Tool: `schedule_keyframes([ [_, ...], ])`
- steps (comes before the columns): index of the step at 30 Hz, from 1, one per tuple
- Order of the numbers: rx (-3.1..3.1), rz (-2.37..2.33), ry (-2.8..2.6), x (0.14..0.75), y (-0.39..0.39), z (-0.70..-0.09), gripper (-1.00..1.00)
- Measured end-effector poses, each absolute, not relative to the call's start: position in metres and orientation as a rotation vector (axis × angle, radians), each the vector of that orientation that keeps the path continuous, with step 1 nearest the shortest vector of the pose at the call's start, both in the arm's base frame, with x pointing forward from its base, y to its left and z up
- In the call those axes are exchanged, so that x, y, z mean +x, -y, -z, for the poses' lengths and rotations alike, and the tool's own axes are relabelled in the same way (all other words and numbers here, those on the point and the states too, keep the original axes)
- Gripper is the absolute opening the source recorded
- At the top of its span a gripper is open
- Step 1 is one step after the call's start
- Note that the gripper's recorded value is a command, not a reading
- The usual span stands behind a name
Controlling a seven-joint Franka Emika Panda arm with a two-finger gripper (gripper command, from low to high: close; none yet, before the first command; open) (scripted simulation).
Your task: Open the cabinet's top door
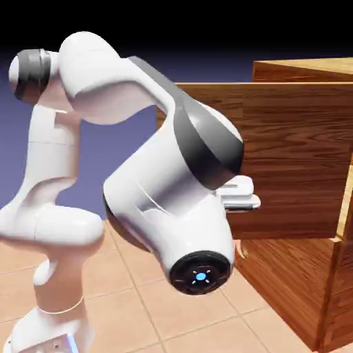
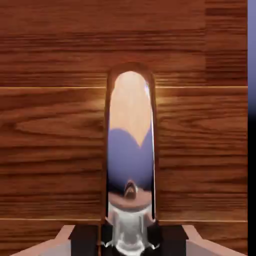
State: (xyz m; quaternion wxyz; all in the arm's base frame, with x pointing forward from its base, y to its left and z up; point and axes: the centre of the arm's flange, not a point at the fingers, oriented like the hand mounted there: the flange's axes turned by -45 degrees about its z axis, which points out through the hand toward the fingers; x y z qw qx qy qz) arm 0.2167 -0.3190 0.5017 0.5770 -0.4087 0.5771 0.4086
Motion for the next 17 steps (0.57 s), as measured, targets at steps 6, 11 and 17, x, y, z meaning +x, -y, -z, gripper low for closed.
schedule_keyframes([
  [6,-1.035,-1.035,-1.311,0.223,0.354,-0.502,-1.0],
  [11,-1.098,-1.098,-1.276,0.229,0.382,-0.502,-1.0],
  [17,-1.17,-1.17,-1.234,0.24,0.414,-0.502,1.0],
])
